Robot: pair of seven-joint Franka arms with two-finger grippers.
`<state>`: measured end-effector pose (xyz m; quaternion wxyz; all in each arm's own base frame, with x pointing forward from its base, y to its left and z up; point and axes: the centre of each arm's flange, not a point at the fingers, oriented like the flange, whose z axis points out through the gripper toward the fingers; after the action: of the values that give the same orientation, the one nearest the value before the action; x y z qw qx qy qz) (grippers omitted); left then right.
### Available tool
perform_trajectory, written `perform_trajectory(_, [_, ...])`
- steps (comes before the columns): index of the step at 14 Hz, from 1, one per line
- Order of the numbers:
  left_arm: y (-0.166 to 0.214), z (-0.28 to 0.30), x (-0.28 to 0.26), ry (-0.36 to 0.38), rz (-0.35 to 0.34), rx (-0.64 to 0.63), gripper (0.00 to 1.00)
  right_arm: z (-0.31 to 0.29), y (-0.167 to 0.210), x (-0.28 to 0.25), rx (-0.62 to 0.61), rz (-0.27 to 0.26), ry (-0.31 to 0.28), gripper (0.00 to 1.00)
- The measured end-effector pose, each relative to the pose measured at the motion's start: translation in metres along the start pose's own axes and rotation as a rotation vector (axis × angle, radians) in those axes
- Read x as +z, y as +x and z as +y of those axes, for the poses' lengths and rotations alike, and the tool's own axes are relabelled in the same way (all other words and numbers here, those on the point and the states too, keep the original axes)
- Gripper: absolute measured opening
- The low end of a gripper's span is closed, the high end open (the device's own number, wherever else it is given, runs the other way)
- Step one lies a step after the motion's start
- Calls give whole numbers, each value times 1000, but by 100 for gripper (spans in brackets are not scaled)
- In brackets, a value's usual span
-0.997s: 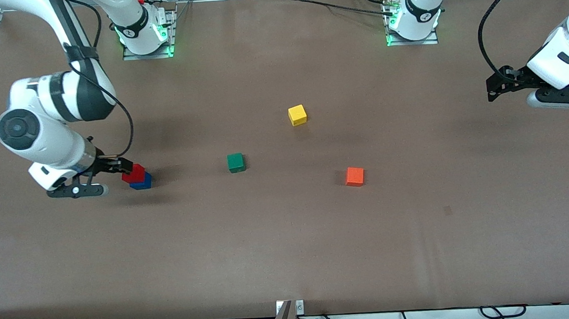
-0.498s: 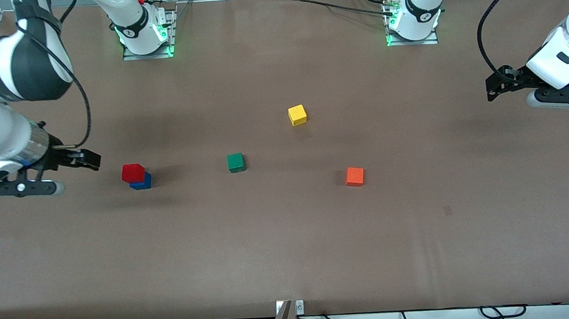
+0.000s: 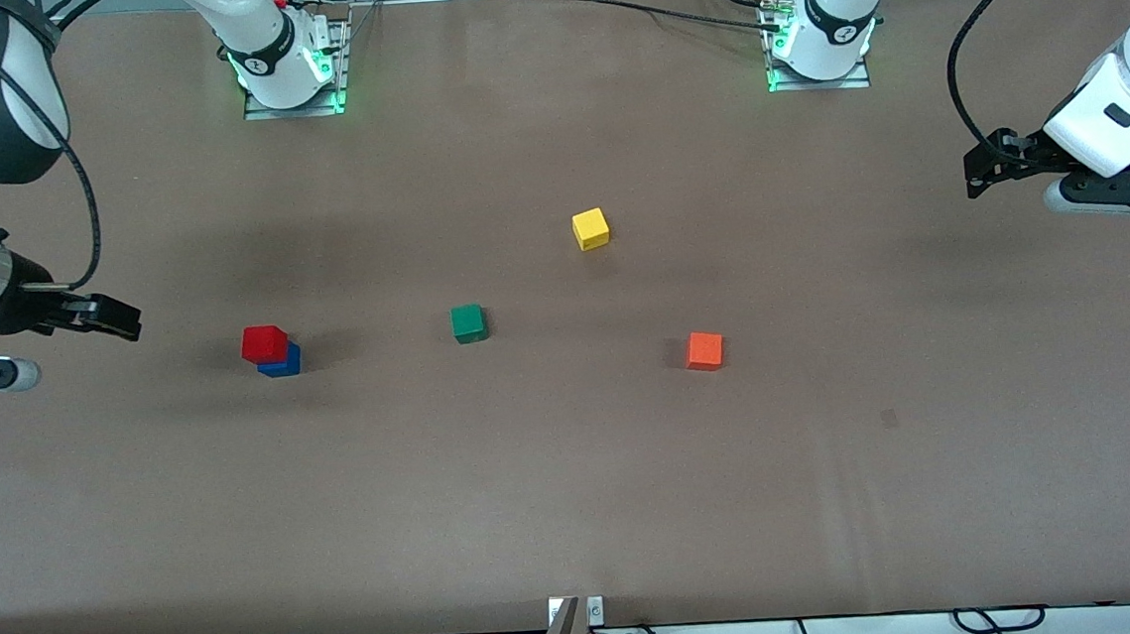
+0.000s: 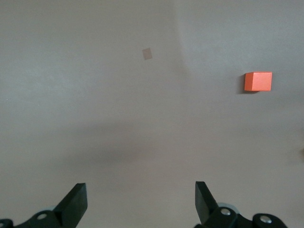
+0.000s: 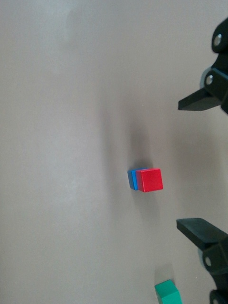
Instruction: Pass red block to right arm, stack on blue
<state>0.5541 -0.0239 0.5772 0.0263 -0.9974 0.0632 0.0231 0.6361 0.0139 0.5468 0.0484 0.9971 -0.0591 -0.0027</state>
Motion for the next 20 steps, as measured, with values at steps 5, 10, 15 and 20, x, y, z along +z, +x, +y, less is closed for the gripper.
perform_trajectory(5, [0,0,0,0,-1,0,100,68,-13,-45,20,59,104,100])
perform_trajectory(10, [0,0,0,0,-1,0,100,71,-24,-51,-17,23,117,100])
perform_trajectory(15, [0,-1,0,0,-1,-1,100,66,-36,-38,-29,-11,105,100])
perform_trajectory(20, [0,-1,0,0,-1,-1,100,68,-57,-32,-30,-16,104,100])
